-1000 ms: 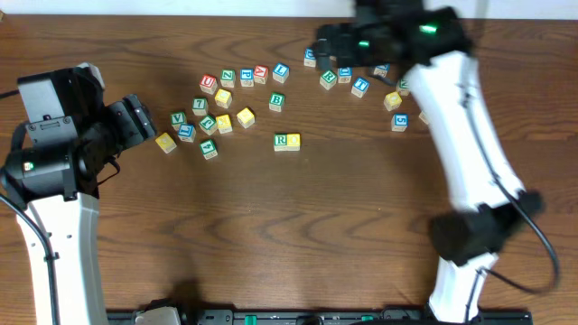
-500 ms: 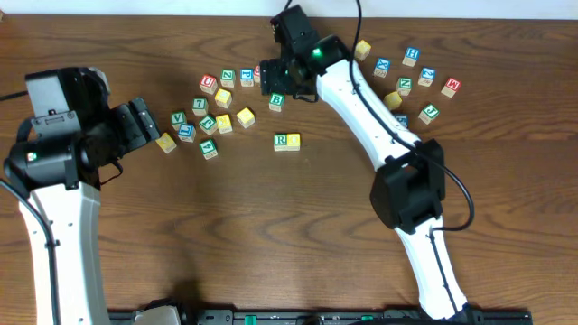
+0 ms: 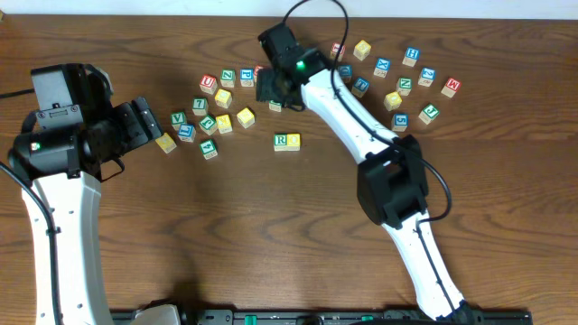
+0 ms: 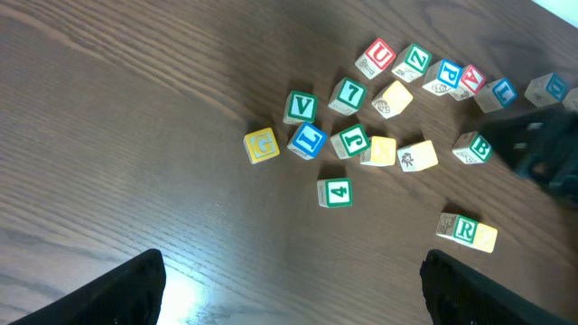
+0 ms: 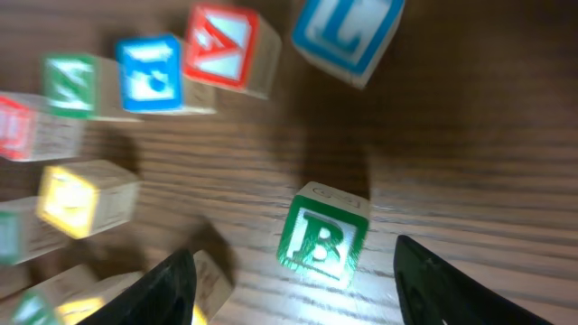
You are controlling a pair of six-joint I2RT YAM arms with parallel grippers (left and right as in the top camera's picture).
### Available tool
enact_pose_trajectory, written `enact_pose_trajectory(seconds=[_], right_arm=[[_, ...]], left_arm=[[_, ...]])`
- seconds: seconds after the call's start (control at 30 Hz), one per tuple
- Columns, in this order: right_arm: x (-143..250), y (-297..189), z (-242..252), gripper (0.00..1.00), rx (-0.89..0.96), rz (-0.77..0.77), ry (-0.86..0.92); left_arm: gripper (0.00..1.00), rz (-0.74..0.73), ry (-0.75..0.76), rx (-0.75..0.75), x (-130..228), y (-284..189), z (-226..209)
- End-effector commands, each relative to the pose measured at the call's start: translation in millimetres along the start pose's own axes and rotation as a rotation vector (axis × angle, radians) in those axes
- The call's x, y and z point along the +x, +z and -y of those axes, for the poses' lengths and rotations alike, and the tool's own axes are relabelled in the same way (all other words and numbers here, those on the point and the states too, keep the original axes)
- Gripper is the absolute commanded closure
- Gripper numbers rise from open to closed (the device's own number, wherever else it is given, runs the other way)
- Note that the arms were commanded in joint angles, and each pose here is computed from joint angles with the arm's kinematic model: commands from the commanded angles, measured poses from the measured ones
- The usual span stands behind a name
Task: Spell out ROBOT
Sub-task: 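Lower the right gripper and grasp the green B block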
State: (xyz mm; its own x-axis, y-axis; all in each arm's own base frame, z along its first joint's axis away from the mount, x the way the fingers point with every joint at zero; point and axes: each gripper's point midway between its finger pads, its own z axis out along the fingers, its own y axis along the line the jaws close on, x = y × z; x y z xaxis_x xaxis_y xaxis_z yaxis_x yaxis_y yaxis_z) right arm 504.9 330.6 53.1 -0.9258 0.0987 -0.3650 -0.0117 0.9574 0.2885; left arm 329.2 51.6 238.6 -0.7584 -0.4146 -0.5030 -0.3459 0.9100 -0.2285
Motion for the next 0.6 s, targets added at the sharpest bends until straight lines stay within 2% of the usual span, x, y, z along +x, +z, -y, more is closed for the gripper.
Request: enact_pose_trajectory(seconds=[0.0,0.33,0.57], right_arm=[[8.3,20.2,6.5,0.36,0.053,0.0,0.039],[5.8,29.8,15.7,0.39,0.096,0.028,0.037],[6.6,29.9,13.5,0.49,0.093,0.028,0.03]], left_arm=[[0.11,0.002,-0.001,-0.011,-3.0,0.9,-2.4],[0.11,0.002,-0.005,-0.011,-3.0,0.9,-2.4],[0.11,0.002,-0.005,-0.011,-3.0,0.9,-2.4]])
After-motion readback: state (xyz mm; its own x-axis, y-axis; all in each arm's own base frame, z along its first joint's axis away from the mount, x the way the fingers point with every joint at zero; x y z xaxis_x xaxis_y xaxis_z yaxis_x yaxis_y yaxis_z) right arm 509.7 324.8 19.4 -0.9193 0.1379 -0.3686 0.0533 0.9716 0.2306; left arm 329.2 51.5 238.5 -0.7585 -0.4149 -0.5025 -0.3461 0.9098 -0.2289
